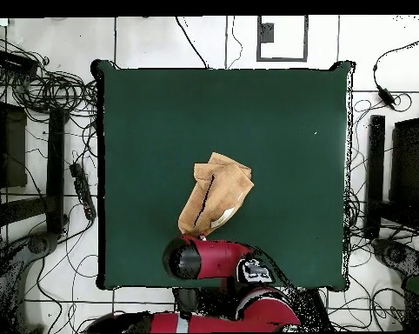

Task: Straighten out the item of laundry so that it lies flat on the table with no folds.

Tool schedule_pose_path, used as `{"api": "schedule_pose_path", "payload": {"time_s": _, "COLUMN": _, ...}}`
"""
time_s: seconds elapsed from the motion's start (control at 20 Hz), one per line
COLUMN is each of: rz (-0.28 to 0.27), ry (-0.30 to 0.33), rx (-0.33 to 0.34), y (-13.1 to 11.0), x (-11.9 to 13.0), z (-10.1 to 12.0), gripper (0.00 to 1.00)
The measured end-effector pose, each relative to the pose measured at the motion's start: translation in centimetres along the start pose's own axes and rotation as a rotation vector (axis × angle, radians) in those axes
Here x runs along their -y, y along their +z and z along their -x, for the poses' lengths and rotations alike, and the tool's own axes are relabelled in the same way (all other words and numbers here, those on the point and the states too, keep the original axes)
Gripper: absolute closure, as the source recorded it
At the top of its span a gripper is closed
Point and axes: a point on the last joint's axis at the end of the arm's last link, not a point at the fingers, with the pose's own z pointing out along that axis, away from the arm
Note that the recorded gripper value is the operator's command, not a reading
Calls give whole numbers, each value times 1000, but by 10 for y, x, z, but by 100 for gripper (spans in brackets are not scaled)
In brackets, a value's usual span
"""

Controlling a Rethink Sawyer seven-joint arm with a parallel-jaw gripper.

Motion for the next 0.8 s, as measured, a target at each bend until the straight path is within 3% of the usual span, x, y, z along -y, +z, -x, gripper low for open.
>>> {"api": "schedule_pose_path", "payload": {"time_s": 0.4, "rz": 1, "ry": -4, "rx": -5, "y": -13, "x": 13, "z": -16, "gripper": 0}}
{"api": "schedule_pose_path", "payload": {"time_s": 0.8, "rz": -17, "ry": 29, "rx": 32, "y": -59, "x": 32, "z": -18, "gripper": 0}}
